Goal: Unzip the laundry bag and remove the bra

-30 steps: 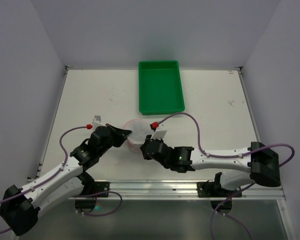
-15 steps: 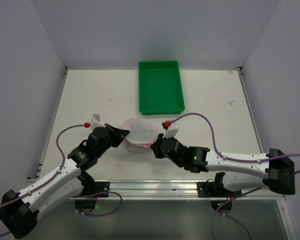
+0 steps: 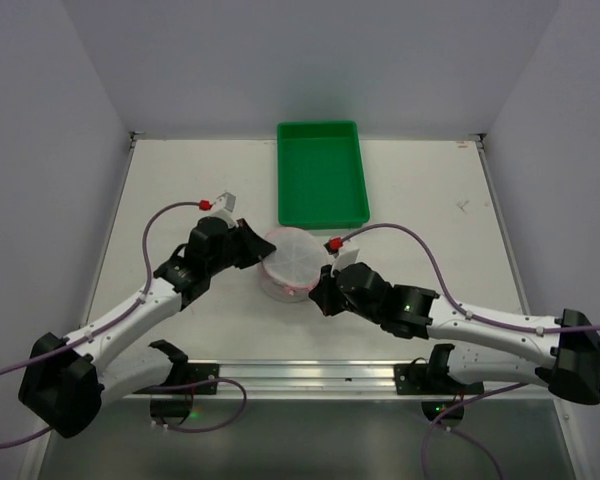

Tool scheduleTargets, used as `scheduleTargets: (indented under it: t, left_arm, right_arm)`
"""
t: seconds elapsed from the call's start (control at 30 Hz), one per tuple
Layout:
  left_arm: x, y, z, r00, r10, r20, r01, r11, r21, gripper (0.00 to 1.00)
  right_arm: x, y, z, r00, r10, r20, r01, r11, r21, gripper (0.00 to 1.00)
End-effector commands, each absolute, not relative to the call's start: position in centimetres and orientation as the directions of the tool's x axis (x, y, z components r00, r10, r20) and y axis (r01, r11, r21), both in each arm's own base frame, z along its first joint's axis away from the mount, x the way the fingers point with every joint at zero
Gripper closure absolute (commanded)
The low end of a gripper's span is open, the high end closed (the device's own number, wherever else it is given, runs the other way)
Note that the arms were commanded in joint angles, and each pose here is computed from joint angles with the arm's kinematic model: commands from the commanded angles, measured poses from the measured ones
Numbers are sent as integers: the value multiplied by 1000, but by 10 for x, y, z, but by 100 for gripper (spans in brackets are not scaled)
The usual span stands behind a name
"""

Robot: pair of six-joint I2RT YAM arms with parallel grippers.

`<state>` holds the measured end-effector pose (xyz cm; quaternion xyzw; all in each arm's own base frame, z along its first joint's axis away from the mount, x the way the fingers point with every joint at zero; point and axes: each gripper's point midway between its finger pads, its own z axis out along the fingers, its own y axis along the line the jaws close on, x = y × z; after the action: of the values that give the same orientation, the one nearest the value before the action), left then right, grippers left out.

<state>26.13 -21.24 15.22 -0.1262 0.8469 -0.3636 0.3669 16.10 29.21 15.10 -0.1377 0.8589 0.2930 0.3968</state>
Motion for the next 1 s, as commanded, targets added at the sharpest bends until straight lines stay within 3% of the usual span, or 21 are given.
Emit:
scheduleTargets:
  t: [0.0,0.07,0.1,0.13,0.2,0.33,0.57,0.73,0.83,0.93,0.97]
  left_arm:
    - [287,-234,197,-657,-382,-649,266,689,-674,74]
    - [289,-241,197,-676,-394,-623,256,667,-699,53]
    - [289,-241,201,-678,-404,-614,249,659,-709,23]
    - [287,-239,195,-692,-409,-595,219,667,-713,11]
    - [285,-226,192,-688,-452,-568,129,693,-709,0]
    - [271,-187,178,-651,-523,-550,-54,755,-654,0]
    - [235,-177,163,-654,-616,-439,-129,663,-738,1]
    - [229,-195,147,-705,-593,-387,-118,638,-761,13]
    - [230,-209,142,-723,-574,-384,-105,641,-760,27]
    - [230,-219,140,-729,-566,-384,-102,645,-757,52]
    - [228,-222,140,-734,-560,-385,-95,646,-758,67]
  right_arm:
    - [149,316,164,-667,-58,-743,-545,719,433,100]
    - [151,328,169,-678,-16,-735,-528,706,472,100]
    - [155,335,167,-681,-7,-732,-516,714,473,100]
    - [157,340,168,-684,10,-730,-507,713,484,100]
    - [165,352,176,-682,62,-729,-486,707,514,100]
    - [177,370,169,-683,80,-726,-461,724,513,100]
    - [182,387,170,-688,105,-718,-448,717,534,100]
    - [183,389,166,-688,99,-719,-446,724,527,100]
    - [182,391,165,-689,92,-719,-448,725,522,100]
    - [181,390,163,-689,78,-720,-454,728,513,100]
    - [180,389,161,-692,71,-719,-455,730,510,100]
